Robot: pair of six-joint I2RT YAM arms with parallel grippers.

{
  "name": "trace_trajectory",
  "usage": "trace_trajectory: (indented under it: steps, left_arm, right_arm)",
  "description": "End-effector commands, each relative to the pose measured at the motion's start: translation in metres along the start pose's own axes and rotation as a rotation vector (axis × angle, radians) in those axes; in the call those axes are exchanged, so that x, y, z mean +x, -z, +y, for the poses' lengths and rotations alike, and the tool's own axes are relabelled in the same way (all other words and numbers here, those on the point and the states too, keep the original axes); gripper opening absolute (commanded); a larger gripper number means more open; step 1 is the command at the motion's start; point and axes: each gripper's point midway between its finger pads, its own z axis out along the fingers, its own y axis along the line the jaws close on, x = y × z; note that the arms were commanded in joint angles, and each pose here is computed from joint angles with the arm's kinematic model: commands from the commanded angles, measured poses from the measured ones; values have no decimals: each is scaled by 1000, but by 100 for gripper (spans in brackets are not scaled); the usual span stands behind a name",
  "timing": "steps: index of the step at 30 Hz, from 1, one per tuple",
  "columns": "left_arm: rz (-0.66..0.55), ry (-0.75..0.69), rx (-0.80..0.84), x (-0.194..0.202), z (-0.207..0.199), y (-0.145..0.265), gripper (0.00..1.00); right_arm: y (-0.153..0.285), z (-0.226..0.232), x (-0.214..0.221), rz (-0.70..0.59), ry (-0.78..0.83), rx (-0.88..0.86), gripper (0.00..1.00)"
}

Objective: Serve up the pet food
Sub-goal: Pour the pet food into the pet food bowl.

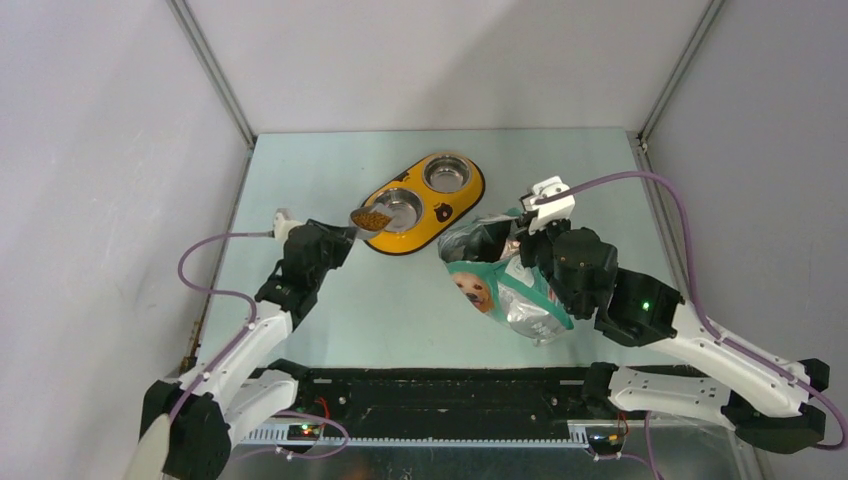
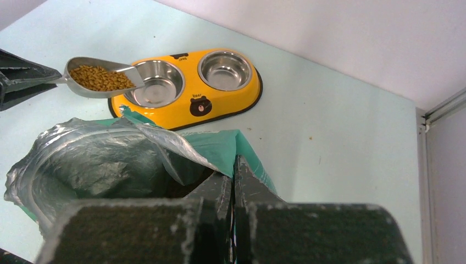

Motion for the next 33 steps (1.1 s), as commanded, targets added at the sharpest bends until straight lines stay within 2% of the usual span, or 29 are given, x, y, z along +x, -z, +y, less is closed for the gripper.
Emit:
trace_trajectory:
  steps: [1,13,33]
  left_arm:
    - [-53,-19,82,-19,-35,-3,0]
    - [-27,-96,4,-20,-42,-23,0]
    - [97,-250,-138,-4,-47,-54,0]
  right_arm:
    - [1,-5,5,-20,-56,14,0]
    - [1,4,13,-53,-100,-60,0]
    - [0,17,16,-45,-92,-128,0]
